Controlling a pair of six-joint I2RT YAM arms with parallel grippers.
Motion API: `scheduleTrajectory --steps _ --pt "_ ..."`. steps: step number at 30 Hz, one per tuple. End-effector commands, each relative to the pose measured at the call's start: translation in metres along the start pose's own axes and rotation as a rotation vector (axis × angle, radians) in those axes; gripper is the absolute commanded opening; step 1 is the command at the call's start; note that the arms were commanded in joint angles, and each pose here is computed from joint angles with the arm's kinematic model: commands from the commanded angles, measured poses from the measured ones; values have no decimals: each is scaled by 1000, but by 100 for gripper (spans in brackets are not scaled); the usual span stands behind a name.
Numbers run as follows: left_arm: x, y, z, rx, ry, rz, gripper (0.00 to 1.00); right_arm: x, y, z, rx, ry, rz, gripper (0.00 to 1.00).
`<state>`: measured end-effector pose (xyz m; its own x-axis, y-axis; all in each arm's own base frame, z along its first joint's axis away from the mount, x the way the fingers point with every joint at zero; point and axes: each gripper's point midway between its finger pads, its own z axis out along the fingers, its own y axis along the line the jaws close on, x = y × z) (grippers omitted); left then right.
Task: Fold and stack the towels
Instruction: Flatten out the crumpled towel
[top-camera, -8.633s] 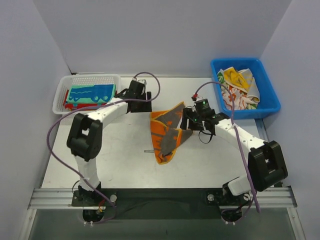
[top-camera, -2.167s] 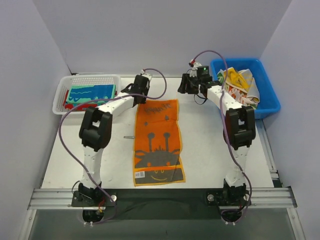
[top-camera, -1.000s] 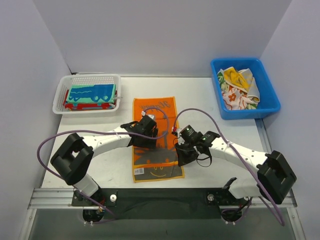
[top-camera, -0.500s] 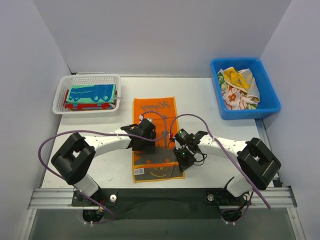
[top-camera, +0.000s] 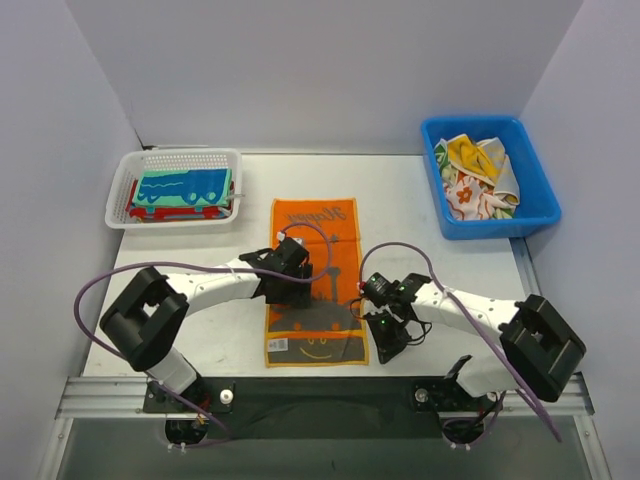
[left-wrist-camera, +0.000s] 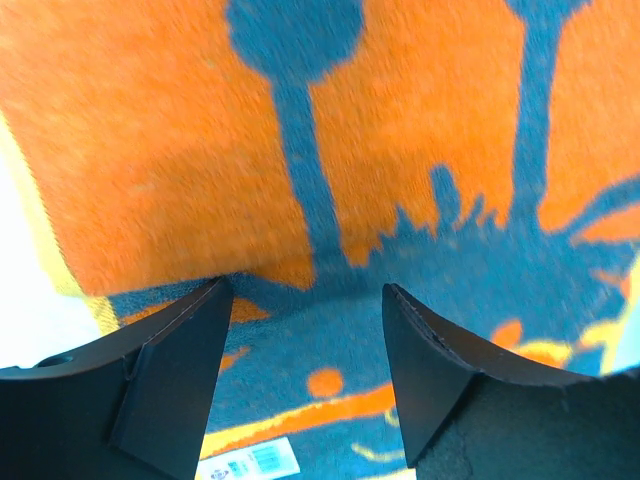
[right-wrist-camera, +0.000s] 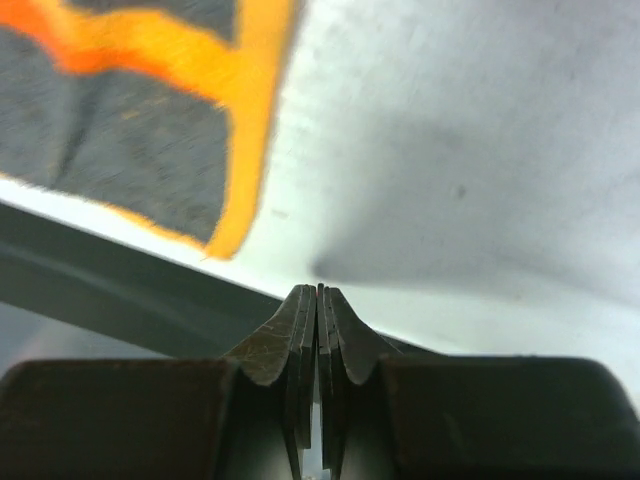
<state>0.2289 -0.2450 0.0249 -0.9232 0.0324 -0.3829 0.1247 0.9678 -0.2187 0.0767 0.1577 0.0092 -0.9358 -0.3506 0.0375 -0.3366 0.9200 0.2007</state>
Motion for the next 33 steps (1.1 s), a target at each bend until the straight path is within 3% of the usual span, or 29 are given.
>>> scheduleTrajectory --steps 1,5,8,15,19,24,29,33 --pt "31 -13 -11 90 113 -24 73 3 8 -24 -21 -49 -8 2" --pt "19 -23 -46 140 30 -8 80 -45 29 -71 -70 -272 -67 9" --pt "10 -23 -69 162 -27 1 82 -78 20 -93 -12 -381 -84 10" --pt "9 3 -71 97 -35 -4 80 -180 19 -121 -44 -576 -58 12" --pt "-49 20 -71 52 -155 -62 78 -233 27 -113 -38 -596 -77 16" --pt "-98 23 -45 18 -164 -38 74 -261 17 -70 27 -546 -72 17" --pt "-115 20 -13 3 -128 -16 72 -255 11 -35 33 -459 -60 16" --pt "-93 28 13 -17 -28 -20 71 -238 8 -15 20 -387 -43 16"
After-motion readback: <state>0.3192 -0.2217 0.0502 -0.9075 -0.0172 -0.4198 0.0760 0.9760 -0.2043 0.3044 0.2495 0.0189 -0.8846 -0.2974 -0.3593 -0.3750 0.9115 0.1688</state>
